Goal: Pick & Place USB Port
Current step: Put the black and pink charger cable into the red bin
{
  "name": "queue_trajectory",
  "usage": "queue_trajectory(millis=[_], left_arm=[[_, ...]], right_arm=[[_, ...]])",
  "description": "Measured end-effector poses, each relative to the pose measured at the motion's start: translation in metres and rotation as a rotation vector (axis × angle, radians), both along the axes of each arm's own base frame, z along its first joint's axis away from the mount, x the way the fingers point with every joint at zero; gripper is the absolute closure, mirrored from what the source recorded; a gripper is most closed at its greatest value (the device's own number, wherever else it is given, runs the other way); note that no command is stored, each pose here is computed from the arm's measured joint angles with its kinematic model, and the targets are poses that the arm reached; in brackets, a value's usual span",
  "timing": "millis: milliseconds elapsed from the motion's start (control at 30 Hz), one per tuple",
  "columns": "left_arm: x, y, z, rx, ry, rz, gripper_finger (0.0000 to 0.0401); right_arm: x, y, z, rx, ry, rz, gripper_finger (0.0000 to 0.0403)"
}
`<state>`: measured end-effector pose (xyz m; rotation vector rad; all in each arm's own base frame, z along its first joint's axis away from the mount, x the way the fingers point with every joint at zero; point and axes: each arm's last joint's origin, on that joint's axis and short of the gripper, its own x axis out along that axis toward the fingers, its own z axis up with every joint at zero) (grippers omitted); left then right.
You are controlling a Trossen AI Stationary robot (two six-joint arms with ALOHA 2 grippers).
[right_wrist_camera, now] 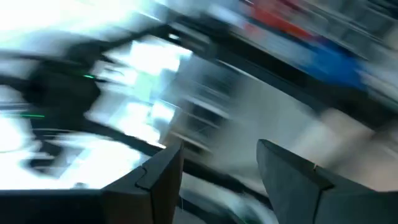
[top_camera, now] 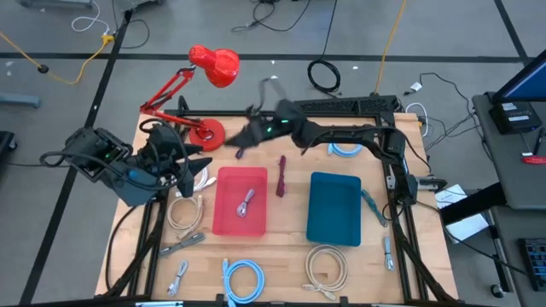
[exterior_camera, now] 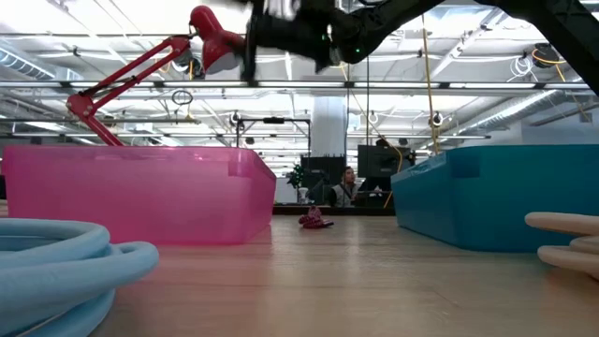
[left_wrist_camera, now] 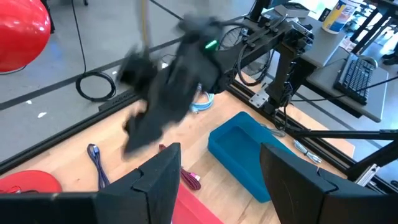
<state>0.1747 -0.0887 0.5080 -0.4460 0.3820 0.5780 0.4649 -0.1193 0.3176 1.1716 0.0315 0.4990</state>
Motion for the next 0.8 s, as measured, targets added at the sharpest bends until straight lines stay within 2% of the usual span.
queue_trajectory(millis=[67,133,233,300,367,633,700,800], left_arm=[[0.0,0.001,0.0,0.0,0.0,0.004,0.0178],[0.0,0.001,0.0,0.0,0.0,0.005,0.0178],[0.0,0.001,0.0,0.0,0.0,0.005,0.0178],[0.0,0.001,0.0,-0.001,0.0,0.005,0.0178],[0.0,0.001,0.0,-0.002,-0.001,0.006,0.0178],[0.0,0.001,0.0,-0.007,-0.01,0.018,0.0178],[0.001,0.003,0.0,-0.008,-0.011,0.028,0.0178],[0.003,0.006,0.0,-0.012,-0.01,0.042,0.0178]], right_arm=[[-0.009,-0.002,0.021,0.043,-0.193,-0.04,0.0206],[-0.017,-0.01,0.032,0.066,-0.311,-0.09,0.0206],[-0.025,-0.024,0.037,0.064,-0.307,-0.111,0.0206],[-0.028,-0.032,0.039,0.06,-0.178,-0.112,0.0206],[-0.035,-0.038,0.041,0.002,-0.028,-0.156,0.0206],[-0.078,-0.052,0.035,-0.281,0.778,-0.459,0.0212],[-0.083,-0.051,0.023,-0.312,0.961,-0.469,0.0218],[-0.086,-0.045,-0.007,-0.316,1.203,-0.414,0.0224]])
